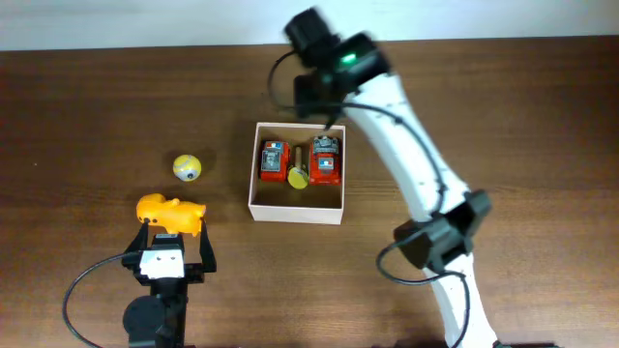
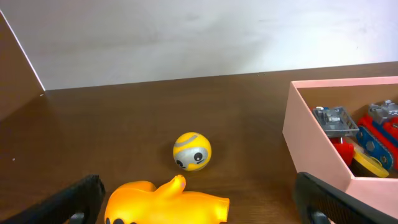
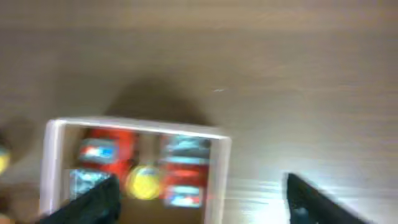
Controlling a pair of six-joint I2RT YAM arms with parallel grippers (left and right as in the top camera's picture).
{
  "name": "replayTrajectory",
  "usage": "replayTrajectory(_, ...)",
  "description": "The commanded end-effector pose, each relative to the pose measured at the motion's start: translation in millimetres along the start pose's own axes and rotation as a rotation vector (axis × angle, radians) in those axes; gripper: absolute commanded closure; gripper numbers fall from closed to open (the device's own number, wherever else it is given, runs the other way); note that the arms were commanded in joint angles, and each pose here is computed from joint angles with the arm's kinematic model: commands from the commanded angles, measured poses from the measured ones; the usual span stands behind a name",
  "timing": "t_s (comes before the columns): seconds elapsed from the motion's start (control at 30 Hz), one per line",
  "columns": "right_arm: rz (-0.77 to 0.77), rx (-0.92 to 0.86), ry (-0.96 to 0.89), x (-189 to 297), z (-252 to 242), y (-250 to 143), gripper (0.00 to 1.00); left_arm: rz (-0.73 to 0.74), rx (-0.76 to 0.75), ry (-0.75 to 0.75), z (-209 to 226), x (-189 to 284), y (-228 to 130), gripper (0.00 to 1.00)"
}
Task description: Pack container
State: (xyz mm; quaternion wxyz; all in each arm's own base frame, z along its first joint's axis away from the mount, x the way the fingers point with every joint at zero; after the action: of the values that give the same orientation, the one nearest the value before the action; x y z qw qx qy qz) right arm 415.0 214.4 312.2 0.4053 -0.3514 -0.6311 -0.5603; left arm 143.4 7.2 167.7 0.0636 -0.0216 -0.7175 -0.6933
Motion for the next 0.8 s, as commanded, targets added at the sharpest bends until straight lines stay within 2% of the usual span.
replayTrajectory(0.0,-0.055,-0.107,-0.198,24,-74,11,0.09,-0.003,-0.016,0.013,1,0,-1,0.01)
replayTrajectory(0.07,-0.012,-0.133,-0.243,19,-104,11,0.00,-0.003,-0.016,0.013,1,0,-1,0.01)
replayTrajectory(0.37,0.104,-0.306,-0.333,-6,-196,4,0.01,-0.003,-0.016,0.013,1,0,-1,0.01)
replayTrajectory(0.53,0.176,-0.344,-0.336,-25,-216,-5,0.01,-0.003,-0.016,0.013,1,0,-1,0.01)
replayTrajectory(0.77,0.223,-0.349,-0.335,-35,-220,-11,0.01,-0.003,-0.016,0.013,1,0,-1,0.01)
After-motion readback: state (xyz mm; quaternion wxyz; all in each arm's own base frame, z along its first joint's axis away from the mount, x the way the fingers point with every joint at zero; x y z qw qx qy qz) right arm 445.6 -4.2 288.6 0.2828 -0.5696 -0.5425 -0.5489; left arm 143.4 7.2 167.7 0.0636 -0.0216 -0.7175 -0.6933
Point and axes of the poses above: each gripper's point midway between its finger pads, its own x axis back along the fingers, its own z axis along the line the jaws close on, y = z × x, the point moved 10 cm from there along x, back along the fingers, and after that the axes turned 7 degrees about x, right-handed, at the moved point
